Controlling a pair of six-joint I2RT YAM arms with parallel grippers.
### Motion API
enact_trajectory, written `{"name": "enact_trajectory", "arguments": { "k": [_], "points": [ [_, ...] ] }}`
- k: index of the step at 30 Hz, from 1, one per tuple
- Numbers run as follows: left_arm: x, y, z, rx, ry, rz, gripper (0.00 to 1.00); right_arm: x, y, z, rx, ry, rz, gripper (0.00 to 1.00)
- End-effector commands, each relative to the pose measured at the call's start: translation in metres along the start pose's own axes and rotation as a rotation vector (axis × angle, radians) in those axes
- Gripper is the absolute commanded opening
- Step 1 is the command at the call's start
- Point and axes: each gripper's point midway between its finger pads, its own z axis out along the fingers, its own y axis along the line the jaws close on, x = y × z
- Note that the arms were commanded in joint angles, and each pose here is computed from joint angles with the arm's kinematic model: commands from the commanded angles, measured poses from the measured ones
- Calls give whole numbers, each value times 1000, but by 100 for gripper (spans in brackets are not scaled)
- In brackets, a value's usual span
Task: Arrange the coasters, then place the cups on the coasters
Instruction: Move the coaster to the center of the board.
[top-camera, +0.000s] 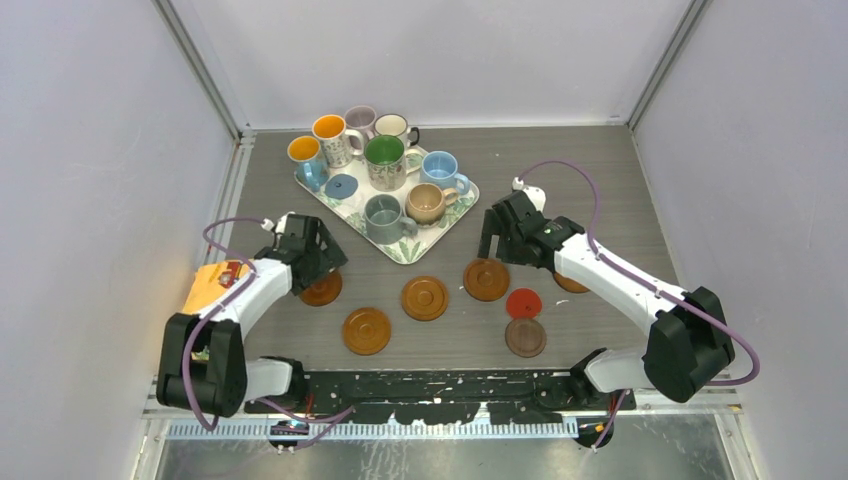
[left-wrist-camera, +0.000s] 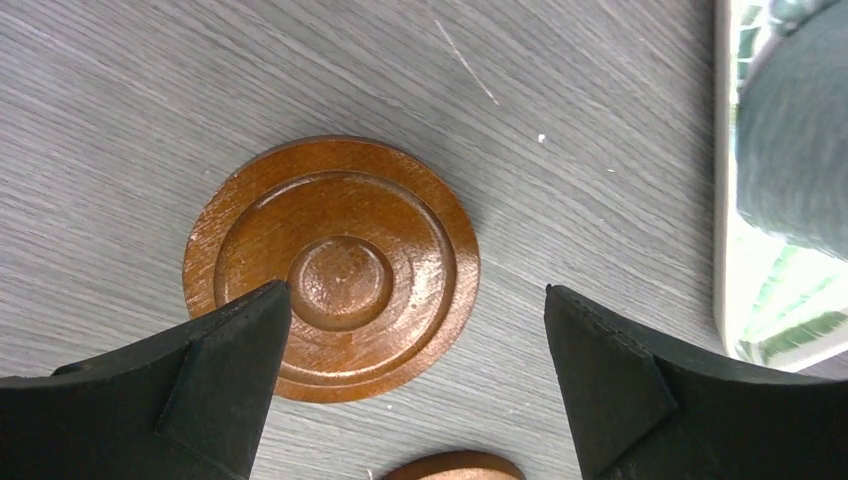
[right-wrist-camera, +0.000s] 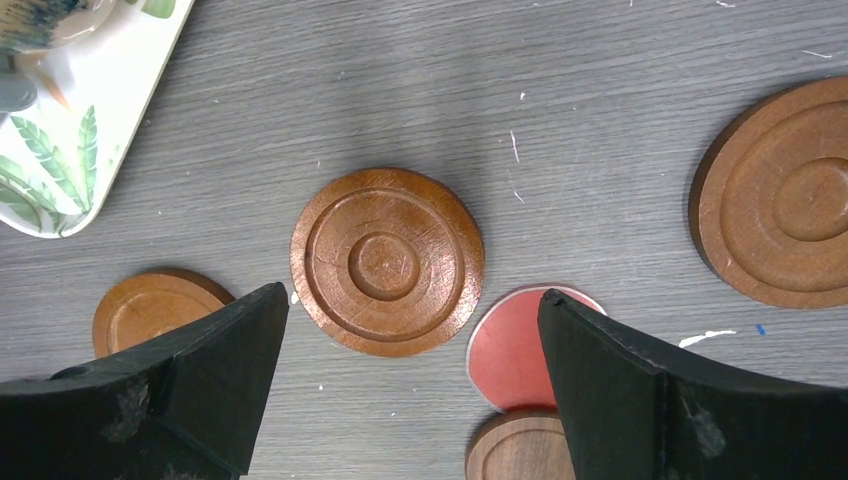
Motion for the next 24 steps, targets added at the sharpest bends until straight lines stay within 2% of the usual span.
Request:
{"name": "enact_trajectory", "arguments": {
  "k": [1, 8, 13, 24],
  "points": [
    [-14, -19, -20, 101, -34, 33, 100, -4, 6, -6, -38, -28, -16, 100],
    [6, -56, -57, 199, -33, 218, 100, -7, 2, -6, -20, -47, -15, 100],
    [49, -99, -79, 294, 6, 351, 100, -9, -3, -7, -1, -62, -7, 100],
    [145, -182, -82, 438, 131, 549, 100, -15, -17, -19, 50, -112, 30, 100]
  ]
}}
